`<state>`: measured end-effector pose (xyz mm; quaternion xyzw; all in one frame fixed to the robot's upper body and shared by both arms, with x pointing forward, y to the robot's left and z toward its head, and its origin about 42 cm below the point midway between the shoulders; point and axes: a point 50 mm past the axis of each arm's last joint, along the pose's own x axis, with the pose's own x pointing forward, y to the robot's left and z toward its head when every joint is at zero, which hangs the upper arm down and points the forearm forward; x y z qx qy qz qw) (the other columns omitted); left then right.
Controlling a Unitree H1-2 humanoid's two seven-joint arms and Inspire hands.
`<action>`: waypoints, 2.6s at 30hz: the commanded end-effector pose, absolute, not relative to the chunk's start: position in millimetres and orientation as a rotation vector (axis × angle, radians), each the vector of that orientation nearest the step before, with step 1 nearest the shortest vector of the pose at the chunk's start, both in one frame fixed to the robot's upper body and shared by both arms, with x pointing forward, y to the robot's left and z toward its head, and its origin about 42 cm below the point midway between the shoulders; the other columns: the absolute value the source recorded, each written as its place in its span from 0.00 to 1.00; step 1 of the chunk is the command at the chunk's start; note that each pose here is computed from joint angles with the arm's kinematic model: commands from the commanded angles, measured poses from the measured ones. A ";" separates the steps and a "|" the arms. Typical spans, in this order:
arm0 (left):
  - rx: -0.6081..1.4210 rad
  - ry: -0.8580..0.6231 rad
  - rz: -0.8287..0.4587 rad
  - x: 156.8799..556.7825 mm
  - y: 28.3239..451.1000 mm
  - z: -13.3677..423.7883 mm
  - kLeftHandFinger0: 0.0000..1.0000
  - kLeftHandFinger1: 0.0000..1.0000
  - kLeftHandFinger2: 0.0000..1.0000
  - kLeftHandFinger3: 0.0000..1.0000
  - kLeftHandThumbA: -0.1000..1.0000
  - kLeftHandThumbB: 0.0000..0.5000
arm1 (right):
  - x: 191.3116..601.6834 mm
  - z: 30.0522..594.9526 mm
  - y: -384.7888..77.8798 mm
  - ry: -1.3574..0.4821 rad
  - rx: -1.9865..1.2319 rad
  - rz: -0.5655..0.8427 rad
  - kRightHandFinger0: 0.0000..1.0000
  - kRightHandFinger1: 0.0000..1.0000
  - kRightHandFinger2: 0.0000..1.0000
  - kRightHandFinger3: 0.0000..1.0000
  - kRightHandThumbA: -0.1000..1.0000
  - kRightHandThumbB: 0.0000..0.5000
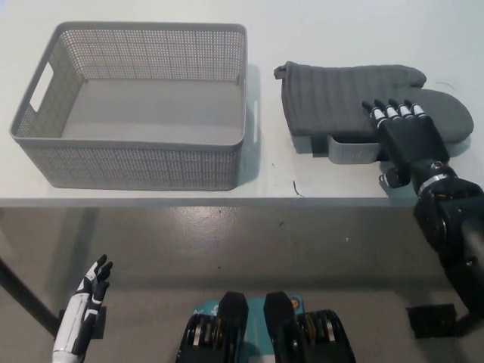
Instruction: Usethe right hand to pick up a oven gloves on top of a leveled container and place it into another larger container on the left side
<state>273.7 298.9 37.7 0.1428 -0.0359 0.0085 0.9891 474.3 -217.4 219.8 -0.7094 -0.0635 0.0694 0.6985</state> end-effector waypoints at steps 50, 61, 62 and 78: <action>0.289 -0.146 0.036 278.9 297.1 48.4 1.00 1.00 1.00 1.00 1.00 1.00 | 525.4 276.8 -219.8 -0.265 -1.631 -0.019 1.00 1.00 1.00 1.00 1.00 0.87; 0.279 -0.134 0.046 270.9 299.6 45.3 1.00 1.00 1.00 1.00 1.00 1.00 | 561.0 242.2 -225.7 -0.253 -1.606 -0.182 0.66 0.61 0.66 0.75 0.30 0.67; 0.278 -0.135 0.044 271.6 300.0 45.8 1.00 1.00 1.00 1.00 1.00 1.00 | 557.3 241.5 -225.5 -0.345 -1.579 -0.262 0.23 0.26 0.42 0.53 0.10 0.64; 0.292 -0.131 0.034 272.2 298.7 44.7 1.00 1.00 1.00 1.00 1.00 1.00 | 552.1 268.4 -221.0 -0.649 -1.471 -0.320 0.00 0.26 0.71 0.18 0.00 0.41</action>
